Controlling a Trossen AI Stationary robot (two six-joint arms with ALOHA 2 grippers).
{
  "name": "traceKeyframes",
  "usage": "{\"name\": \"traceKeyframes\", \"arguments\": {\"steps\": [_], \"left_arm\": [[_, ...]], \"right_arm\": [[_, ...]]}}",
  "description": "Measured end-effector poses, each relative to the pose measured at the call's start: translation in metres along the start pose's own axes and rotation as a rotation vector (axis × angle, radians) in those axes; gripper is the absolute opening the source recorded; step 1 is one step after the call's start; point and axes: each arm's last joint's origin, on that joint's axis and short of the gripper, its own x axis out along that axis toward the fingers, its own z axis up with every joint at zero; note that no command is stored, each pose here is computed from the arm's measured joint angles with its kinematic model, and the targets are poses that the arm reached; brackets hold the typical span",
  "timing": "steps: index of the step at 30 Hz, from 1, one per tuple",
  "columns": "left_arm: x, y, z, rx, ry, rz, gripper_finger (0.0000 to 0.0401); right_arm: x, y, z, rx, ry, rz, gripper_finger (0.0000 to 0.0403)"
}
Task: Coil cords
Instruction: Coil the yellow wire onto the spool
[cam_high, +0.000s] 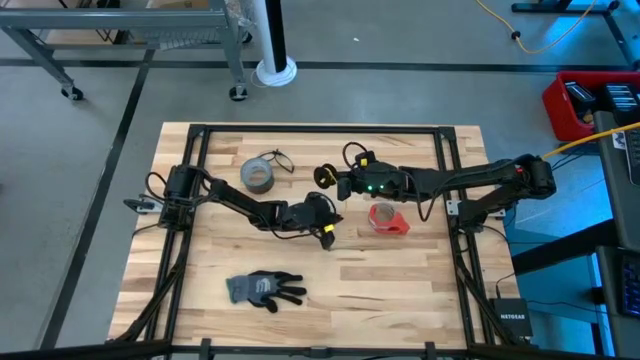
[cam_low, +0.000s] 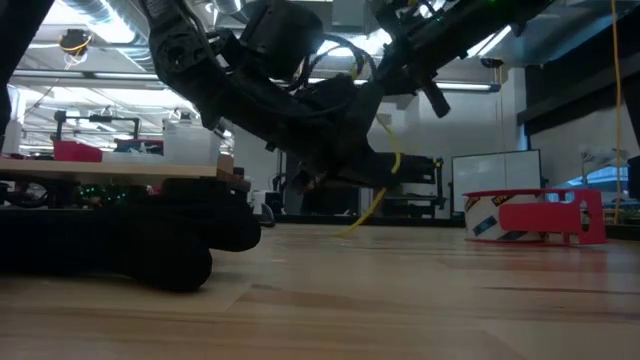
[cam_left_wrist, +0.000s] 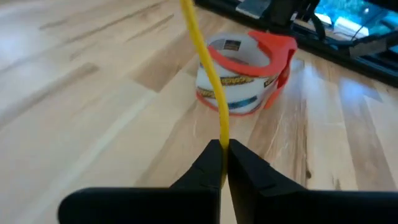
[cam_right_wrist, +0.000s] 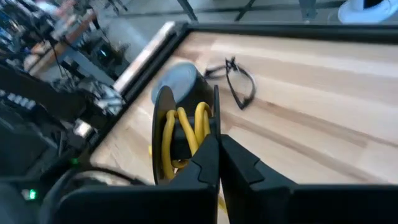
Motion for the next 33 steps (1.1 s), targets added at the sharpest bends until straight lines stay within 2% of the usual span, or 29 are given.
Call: {"name": "traceKeyframes", "arguments": {"steps": [6, 12, 15, 19, 26, 33], "left_arm": [[0.002, 0.01, -0.006, -0.17, 0.15, -0.058, 0.0002], [0.002, 0.019, -0.005, -0.307, 0.292, -0.137, 0.0001], [-0.002, 0.023, 0.0, -0.327, 0.342, -0.148, 0.0001], [-0.009, 0.032, 0.007, -0.302, 0.381, -0.107, 0.0], [-0.012, 0.059, 0.008, -0.298, 0.472, 0.013, 0.0], [-0.01, 0.079, 0.018, -0.313, 0.452, 0.041, 0.0]], "right_arm": [[-0.009, -0.004, -0.001, -0.022, 0.093, -0.002, 0.0005], [-0.011, -0.014, -0.01, -0.067, 0.197, -0.09, 0.0005], [-0.013, -0.019, -0.015, -0.089, 0.254, -0.135, 0.0005], [-0.016, -0.024, -0.02, -0.108, 0.338, -0.166, 0.0005], [-0.018, -0.026, -0.025, -0.095, 0.471, -0.119, 0.0005], [-0.018, -0.025, -0.026, -0.087, 0.49, -0.1, 0.0005]]}}
